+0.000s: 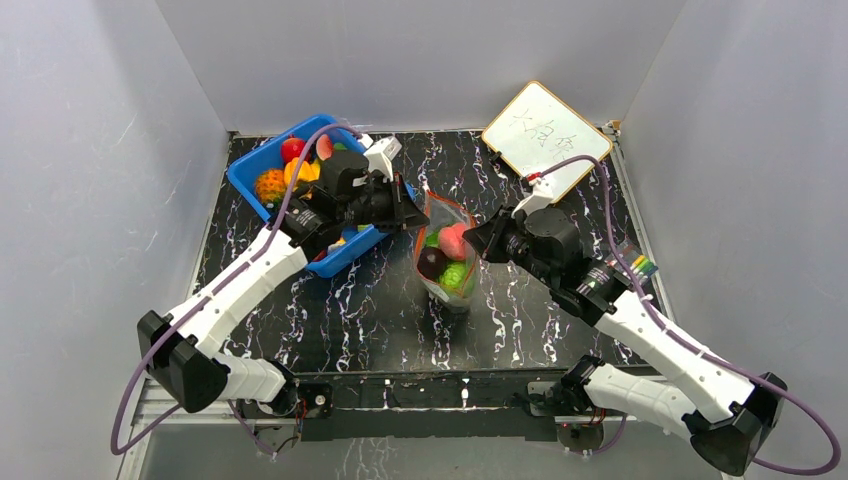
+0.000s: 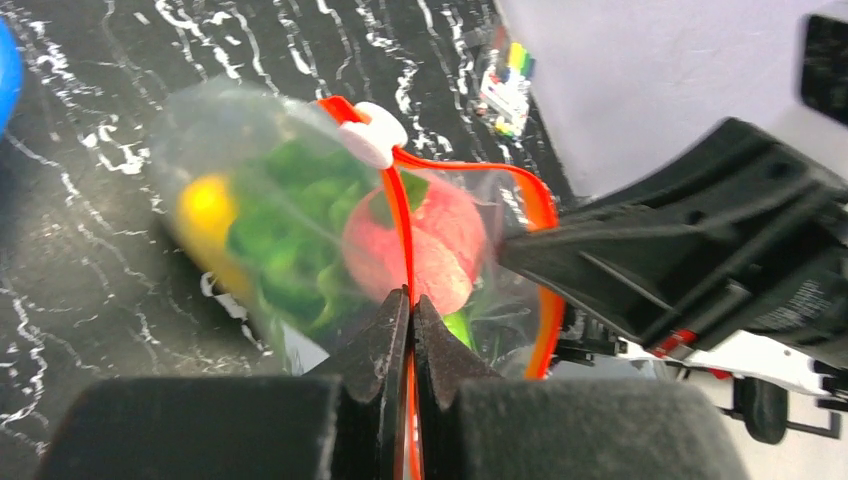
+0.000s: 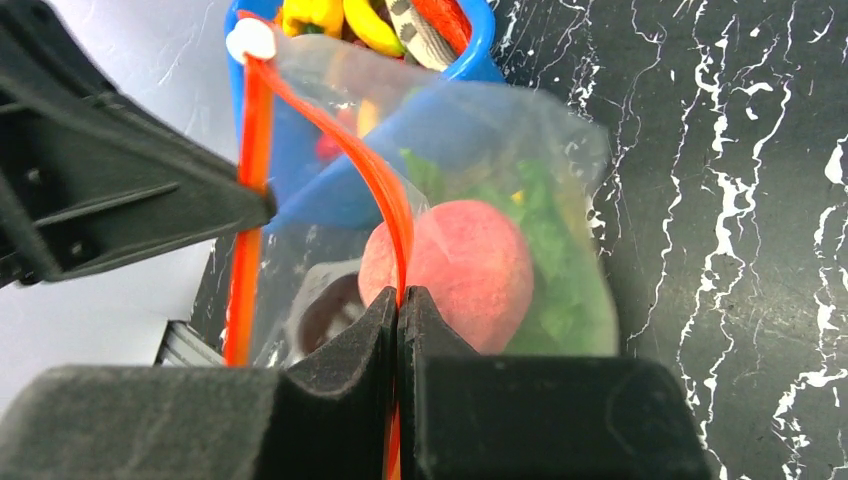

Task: Place the food in the zip-top bag and seal the zipper
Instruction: Adjust the zipper food storage bag at the center of the board.

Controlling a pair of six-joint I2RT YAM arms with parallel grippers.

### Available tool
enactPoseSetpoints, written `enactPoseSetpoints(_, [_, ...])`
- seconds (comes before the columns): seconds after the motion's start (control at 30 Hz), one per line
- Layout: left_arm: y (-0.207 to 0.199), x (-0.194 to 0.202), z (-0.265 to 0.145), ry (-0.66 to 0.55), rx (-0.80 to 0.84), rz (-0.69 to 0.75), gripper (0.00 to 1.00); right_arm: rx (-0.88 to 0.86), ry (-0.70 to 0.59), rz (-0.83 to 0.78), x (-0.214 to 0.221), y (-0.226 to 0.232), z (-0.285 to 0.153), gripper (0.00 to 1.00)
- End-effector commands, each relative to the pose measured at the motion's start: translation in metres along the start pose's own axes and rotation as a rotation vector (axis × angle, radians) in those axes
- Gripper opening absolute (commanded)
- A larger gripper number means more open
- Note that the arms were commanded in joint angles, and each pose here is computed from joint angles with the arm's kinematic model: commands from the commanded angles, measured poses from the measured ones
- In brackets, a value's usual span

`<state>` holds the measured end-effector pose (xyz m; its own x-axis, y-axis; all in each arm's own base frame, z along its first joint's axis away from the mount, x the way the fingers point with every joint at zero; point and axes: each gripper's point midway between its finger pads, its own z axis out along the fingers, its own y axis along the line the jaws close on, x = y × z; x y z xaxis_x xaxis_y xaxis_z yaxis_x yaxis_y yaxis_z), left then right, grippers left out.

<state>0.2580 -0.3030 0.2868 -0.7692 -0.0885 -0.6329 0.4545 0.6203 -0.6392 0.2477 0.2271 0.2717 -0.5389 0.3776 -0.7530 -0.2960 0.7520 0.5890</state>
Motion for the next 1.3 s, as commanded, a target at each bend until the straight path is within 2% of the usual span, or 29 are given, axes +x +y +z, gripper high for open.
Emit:
enactPoseSetpoints(0.0, [0.000, -0.011, -0.003, -0.032, -0.020, 0.024, 0.00, -0.143, -0.113, -0.034, -0.043, 0.040, -0.028, 0.00])
enactPoseSetpoints(0.2, [-0.010, -0.007, 0.008, -0.005, 0.052, -0.029, 0.00, -0.132, -0.115, -0.043, -0.039, 0.034, -0.026, 0.00])
enactPoseSetpoints(0.43, [0.005, -0.014, 0.000, -0.037, -0.055, 0.013, 0.01, -0.091, -0.184, -0.027, -0.055, 0.028, -0.035, 0.00])
enactPoseSetpoints(0.63, [0.001, -0.023, -0.008, -0.061, -0.053, 0.073, 0.19, -0.145, -0.157, 0.030, -0.044, 0.035, -0.031, 0.00])
enactPoseSetpoints(0.67, [0.005, -0.024, -0.010, -0.068, -0.078, 0.084, 0.24, -0.153, -0.156, 0.042, -0.043, 0.036, -0.031, 0.00])
enactPoseSetpoints(0.73, [0.014, -0.026, -0.015, -0.081, -0.133, 0.109, 0.39, -0.166, -0.163, 0.054, -0.045, 0.039, -0.032, 0.00])
enactPoseSetpoints(1.03, [0.061, -0.049, -0.046, -0.157, -0.424, 0.226, 0.78, -0.187, -0.160, 0.062, -0.043, 0.041, -0.036, 0.00])
enactPoseSetpoints(1.13, [0.089, -0.058, -0.056, -0.153, -0.524, 0.213, 0.86, -0.191, -0.157, 0.058, -0.042, 0.041, -0.037, 0.00])
enactPoseSetpoints(1.27, [0.135, -0.069, -0.069, -0.144, -0.582, 0.130, 0.91, -0.199, -0.163, 0.050, -0.043, 0.042, -0.041, 0.00])
